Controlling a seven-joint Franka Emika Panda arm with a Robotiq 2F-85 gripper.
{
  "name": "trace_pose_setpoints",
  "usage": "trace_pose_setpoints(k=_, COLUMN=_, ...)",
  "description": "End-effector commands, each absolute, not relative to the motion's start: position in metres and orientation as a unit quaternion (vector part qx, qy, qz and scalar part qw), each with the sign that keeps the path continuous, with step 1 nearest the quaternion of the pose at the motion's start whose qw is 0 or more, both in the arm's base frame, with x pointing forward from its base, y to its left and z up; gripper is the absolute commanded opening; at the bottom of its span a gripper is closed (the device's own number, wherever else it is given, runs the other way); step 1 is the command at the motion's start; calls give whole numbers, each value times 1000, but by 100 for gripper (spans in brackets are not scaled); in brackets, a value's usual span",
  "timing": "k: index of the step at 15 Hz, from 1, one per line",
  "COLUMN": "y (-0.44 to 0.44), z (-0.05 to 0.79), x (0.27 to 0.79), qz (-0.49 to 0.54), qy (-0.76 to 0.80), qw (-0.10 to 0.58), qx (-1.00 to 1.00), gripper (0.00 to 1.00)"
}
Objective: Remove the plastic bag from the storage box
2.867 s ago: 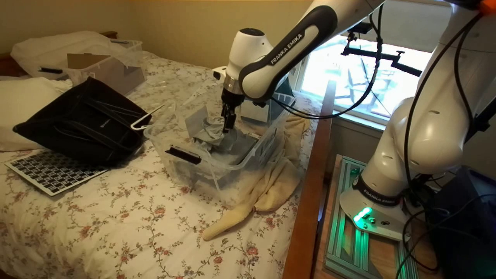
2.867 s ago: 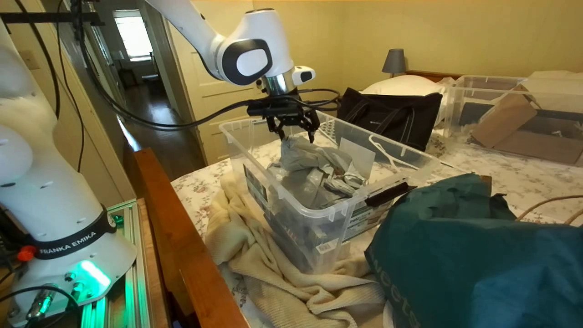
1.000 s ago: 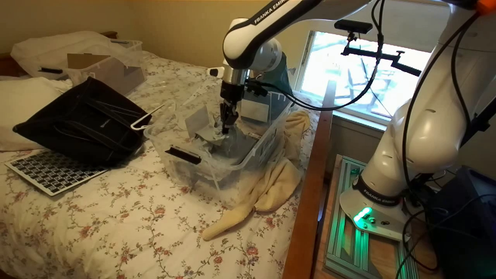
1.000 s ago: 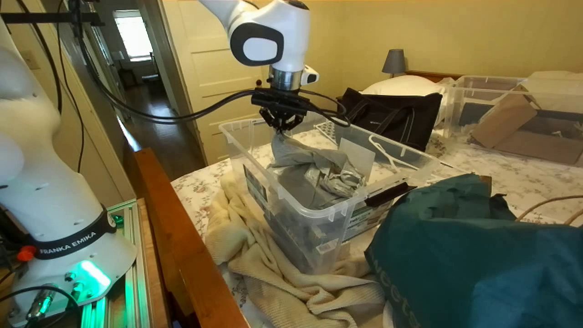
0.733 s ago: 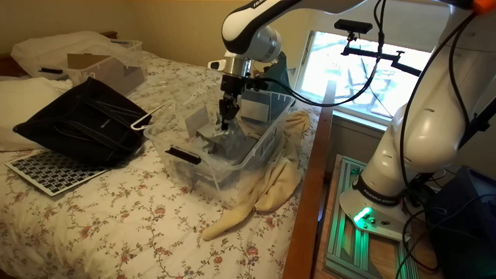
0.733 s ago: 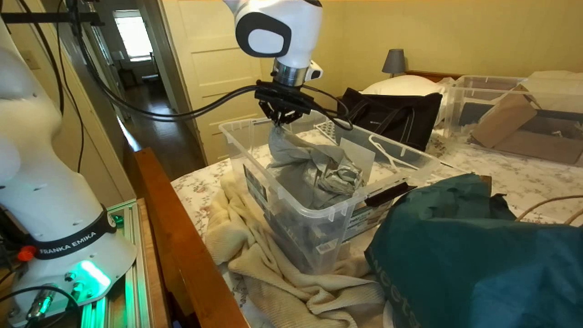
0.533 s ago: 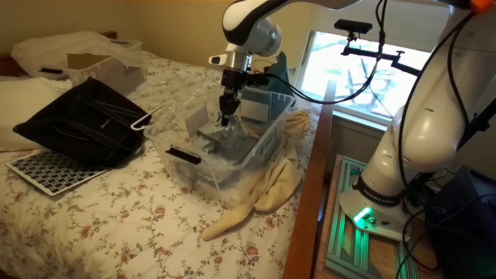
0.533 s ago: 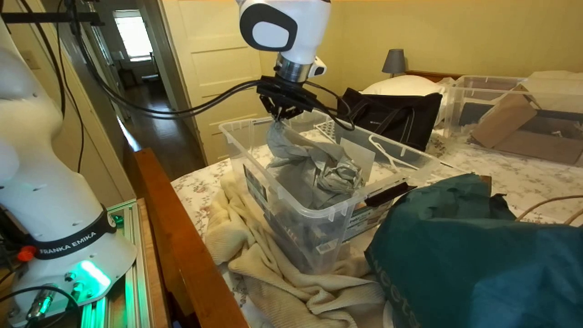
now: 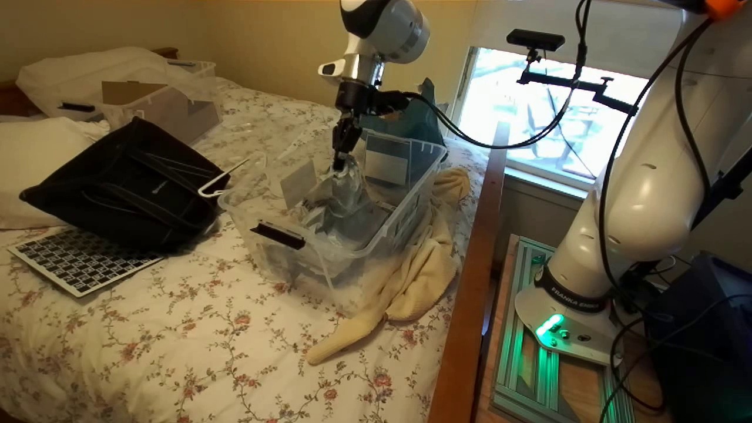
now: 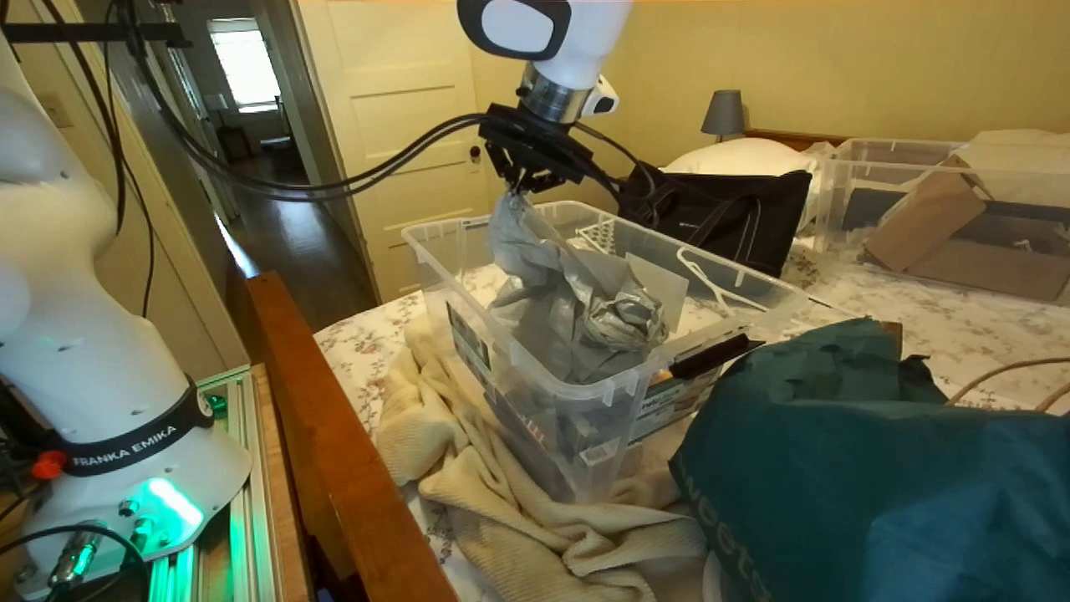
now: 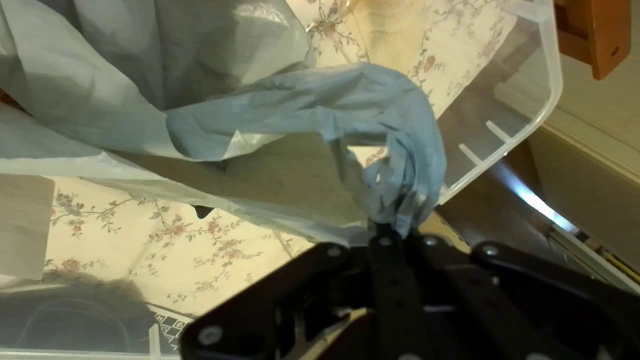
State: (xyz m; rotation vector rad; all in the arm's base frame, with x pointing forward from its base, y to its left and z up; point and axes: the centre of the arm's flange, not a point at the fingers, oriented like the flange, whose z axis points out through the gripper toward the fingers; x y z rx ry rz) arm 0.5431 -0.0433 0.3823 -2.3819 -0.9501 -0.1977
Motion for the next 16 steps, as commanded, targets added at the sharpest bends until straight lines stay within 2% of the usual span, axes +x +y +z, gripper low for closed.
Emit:
trace_pose_setpoints(k=1, y=-44, z=407, x=553, qz=-84, qy=-319, qw=315, qx=-890, gripper=1)
trace_pose_setpoints(k=7, y=-51, z=438, x=559, qz=-114, qy=-293, qw=341, qx=-886, gripper=1)
trace_pose_setpoints(k=16, y=-57, z=490, x=560, qz=-155, qy=-284, qw=317, qx=-891, gripper=1)
